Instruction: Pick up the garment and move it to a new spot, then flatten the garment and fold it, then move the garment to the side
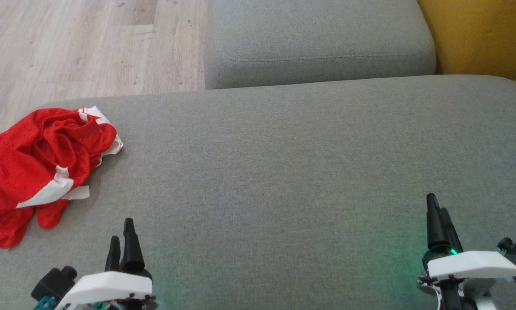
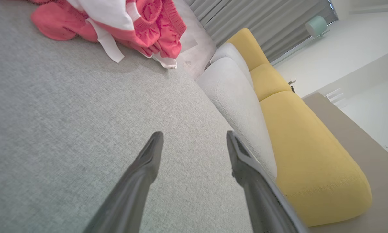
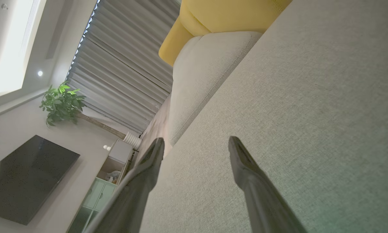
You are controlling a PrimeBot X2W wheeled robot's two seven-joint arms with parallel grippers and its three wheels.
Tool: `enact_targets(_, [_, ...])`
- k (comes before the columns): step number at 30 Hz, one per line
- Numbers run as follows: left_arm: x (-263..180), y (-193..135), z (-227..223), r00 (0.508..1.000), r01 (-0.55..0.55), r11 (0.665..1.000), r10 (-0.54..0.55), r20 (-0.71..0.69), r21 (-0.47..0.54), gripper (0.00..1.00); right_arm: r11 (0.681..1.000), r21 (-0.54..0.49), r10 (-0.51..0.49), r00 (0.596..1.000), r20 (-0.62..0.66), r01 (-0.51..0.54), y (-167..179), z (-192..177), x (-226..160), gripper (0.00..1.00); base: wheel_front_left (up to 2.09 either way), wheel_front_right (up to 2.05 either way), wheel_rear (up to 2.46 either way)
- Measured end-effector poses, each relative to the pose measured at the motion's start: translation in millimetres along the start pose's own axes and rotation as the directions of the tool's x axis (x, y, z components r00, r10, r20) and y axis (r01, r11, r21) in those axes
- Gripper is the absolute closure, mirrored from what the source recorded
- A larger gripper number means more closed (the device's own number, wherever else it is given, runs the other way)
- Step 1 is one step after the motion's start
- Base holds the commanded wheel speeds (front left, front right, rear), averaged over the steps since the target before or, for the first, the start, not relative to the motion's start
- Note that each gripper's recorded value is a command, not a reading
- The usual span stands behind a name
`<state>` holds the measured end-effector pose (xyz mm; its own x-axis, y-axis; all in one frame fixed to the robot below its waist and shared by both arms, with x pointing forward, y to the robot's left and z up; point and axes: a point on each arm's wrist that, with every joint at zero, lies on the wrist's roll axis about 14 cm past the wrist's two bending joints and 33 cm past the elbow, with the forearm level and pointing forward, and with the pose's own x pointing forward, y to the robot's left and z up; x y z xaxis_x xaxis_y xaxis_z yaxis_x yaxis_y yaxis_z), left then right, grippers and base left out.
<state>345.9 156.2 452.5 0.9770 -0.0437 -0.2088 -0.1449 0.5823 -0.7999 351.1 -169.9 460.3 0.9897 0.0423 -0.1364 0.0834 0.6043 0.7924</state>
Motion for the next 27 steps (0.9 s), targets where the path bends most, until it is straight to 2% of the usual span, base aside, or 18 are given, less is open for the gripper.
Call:
enact_targets(6, [-0.3, -4.0, 0.8, 1.0, 0.009, 0.997, -0.01, 0.012, 0.08, 0.0, 0.995, -0.099, 0.03, 1.0, -0.004, -0.03, 8.9, -2.2, 1.2, 0.0, 0.0, 0.0, 0.0])
enact_targets(12, [-1.3, -12.2, -3.3, 0.999, 0.034, 0.984, -0.037, 0.012, 0.174, 0.0, 0.974, -0.214, 0.067, 0.997, -0.033, -0.073, 19.7, -11.8, 0.9, 0.0, 0.0, 0.0, 0.0])
enact_targets(27, [-6.0, -34.0, -4.3, 0.993, 0.096, 0.921, -0.117, 0.033, 0.377, 0.0, 0.899, -0.422, 0.115, 0.993, -0.03, -0.117, 30.2, -12.2, -2.0, 0.0, 0.0, 0.0, 0.0])
